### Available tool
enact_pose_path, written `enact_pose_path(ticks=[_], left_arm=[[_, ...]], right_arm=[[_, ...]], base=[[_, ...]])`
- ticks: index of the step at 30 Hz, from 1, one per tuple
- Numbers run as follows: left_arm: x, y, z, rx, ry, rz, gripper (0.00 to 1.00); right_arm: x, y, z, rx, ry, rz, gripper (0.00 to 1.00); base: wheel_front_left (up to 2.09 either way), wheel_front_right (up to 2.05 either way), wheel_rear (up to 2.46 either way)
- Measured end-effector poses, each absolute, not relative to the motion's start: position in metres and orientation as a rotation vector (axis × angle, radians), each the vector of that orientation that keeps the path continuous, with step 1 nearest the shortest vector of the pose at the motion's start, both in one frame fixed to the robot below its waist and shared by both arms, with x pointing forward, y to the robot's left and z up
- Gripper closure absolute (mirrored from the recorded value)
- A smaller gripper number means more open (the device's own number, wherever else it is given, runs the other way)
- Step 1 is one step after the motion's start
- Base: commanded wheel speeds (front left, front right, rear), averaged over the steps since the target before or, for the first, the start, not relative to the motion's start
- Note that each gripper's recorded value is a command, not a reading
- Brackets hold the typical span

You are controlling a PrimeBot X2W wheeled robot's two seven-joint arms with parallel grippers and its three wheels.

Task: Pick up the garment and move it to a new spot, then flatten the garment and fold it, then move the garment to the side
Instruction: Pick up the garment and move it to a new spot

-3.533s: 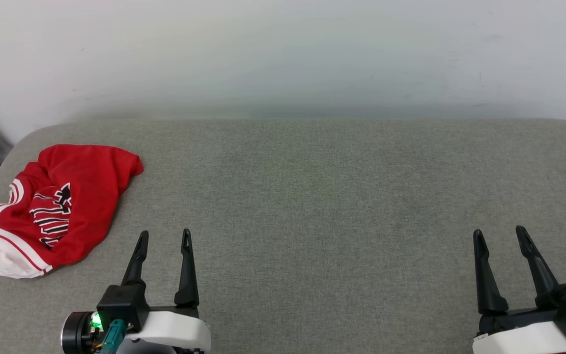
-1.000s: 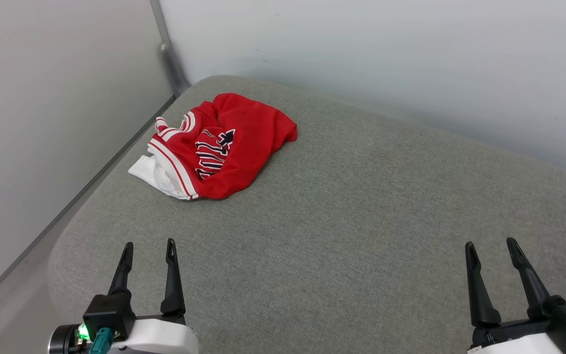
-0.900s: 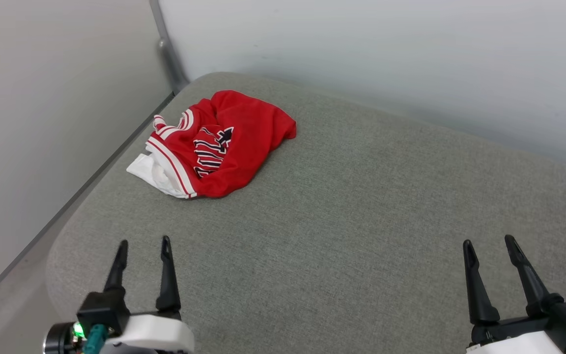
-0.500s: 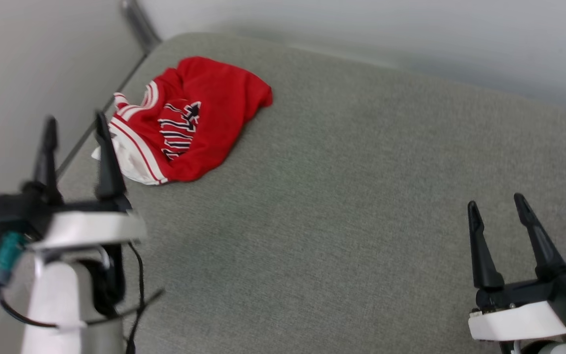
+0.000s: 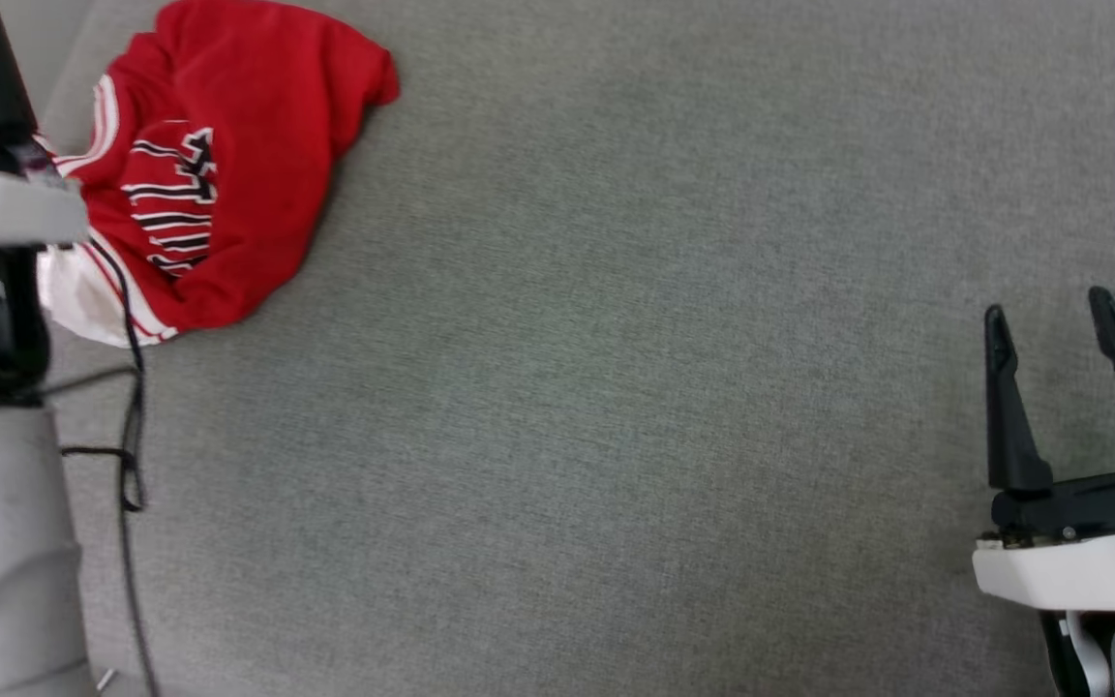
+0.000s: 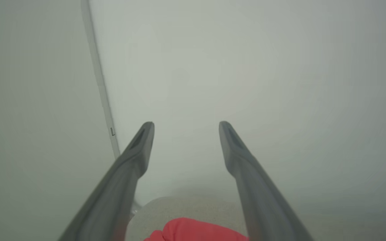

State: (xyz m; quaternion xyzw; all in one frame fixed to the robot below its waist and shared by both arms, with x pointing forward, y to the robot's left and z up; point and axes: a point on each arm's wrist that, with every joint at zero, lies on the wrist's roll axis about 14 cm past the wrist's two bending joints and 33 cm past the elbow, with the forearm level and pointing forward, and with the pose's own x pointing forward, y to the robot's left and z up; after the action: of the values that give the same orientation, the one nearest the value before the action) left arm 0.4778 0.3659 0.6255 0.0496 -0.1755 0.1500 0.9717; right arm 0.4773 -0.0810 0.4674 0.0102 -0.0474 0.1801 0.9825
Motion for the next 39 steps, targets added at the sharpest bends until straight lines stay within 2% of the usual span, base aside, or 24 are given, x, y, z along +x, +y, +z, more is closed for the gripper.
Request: enact_pose_path(ticks=[5,10,14,22,28,34,35,36,39], left_arm=[[0.521,0.353,0.580,0.100,-0.087,0.192,0.00],[0.540,0.357,0.529,0.101,0.233,0.142,0.00],[0.536,0.356,0.477,0.080,0.538,0.112,0.00],[0.504,0.368,0.415,0.002,0.992,0.117,0.00],[0.481,0.365,0.373,-0.026,1.201,0.116,0.00],[0.476,0.354,0.353,-0.022,1.245,0.088,0.00],[0.476,0.353,0.353,-0.024,1.243,0.087,0.58],[0.476,0.352,0.354,-0.028,1.237,0.083,1.00],[0.476,0.347,0.360,-0.025,1.213,0.061,1.00]], right_arm=[[0.485,-0.095,0.455,0.006,-0.078,0.331,0.00],[0.492,-0.103,0.450,0.000,-0.078,0.314,0.00],[0.494,-0.111,0.444,-0.010,-0.070,0.298,0.00],[0.497,-0.118,0.434,-0.019,-0.054,0.284,0.00],[0.500,-0.123,0.421,-0.024,-0.030,0.278,0.00],[0.499,-0.124,0.415,-0.025,-0.013,0.281,0.00],[0.499,-0.123,0.415,-0.024,-0.012,0.282,0.00],[0.499,-0.123,0.416,-0.024,-0.013,0.284,0.00],[0.498,-0.122,0.424,-0.021,-0.027,0.287,0.00]], base=[[0.00,0.00,0.00],[0.00,0.00,0.00],[0.00,0.00,0.00],[0.00,0.00,0.00],[0.00,0.00,0.00],[0.00,0.00,0.00],[0.00,0.00,0.00],[0.00,0.00,0.00],[0.00,0.00,0.00]])
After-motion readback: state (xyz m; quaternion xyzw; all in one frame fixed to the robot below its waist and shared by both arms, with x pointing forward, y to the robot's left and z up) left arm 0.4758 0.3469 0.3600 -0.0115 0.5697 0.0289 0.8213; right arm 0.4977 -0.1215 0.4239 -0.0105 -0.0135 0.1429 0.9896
